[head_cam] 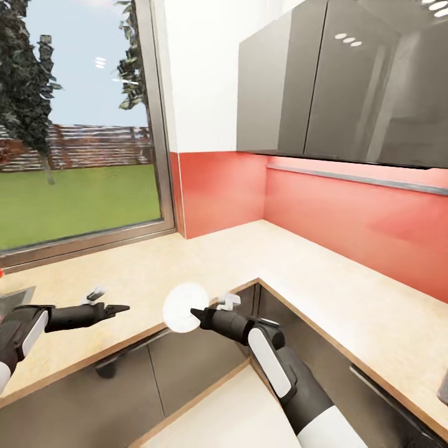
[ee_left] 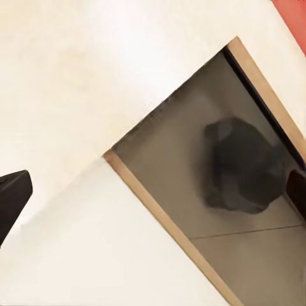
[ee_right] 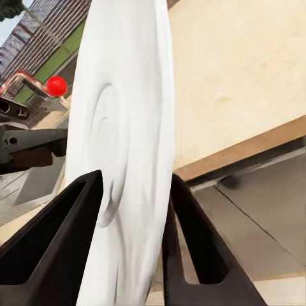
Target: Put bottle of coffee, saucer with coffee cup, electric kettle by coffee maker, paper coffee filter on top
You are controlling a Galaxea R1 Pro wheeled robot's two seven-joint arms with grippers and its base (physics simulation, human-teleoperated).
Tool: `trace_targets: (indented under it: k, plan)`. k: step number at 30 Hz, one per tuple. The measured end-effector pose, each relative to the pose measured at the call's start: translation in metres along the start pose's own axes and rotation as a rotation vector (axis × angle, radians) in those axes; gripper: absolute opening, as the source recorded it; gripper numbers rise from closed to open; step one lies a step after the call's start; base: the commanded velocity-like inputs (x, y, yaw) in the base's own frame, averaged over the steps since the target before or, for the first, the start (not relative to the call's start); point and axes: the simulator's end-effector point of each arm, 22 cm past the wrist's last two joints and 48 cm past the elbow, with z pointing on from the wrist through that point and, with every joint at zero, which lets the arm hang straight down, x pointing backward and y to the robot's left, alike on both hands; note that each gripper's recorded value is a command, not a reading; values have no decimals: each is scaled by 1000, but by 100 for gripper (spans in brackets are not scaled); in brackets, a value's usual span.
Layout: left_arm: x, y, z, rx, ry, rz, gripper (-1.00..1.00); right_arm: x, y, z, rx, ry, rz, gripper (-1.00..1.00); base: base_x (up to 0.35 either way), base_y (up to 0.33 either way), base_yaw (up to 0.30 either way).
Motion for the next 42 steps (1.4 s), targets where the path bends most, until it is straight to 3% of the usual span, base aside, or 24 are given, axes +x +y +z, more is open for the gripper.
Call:
trace_targets:
  k: [9,12,18,25,28,30,33,34,35,42]
  plan:
    - [19,7,1,-4,20,-12,100,0,0,0,2,0,-2,-100,-342,-131,53]
    - [67,14,0,38,61,-25,100,0,0,0,3,0,-3,-100,-342,-136,1]
    - [123,18,-5,96,94,-11,100,0,0,0,2,1,-4,-100,-341,-141,0]
    - [202,40,-18,77,146,-43,100,0,0,0,1,0,-3,-100,-333,-142,0]
    - [259,63,-34,22,159,-36,100,0,1,0,0,0,-4,-100,-211,-113,0]
    - [320,89,-52,-71,205,-57,100,-1,3,-1,-3,-3,-6,-100,-65,-37,0]
    - [368,119,-69,-194,236,-59,100,-6,8,-2,-11,-12,-15,-100,-21,-12,0]
    - [394,162,-85,-389,220,4,100,-9,12,-3,-18,-19,-20,-100,-2,-1,0]
    - [458,177,-110,-490,292,-84,100,-9,12,-3,-17,-19,-23,-100,-1,-1,0]
    - [499,203,-112,-786,286,-46,100,-8,11,-3,-14,-15,-31,-100,0,0,17]
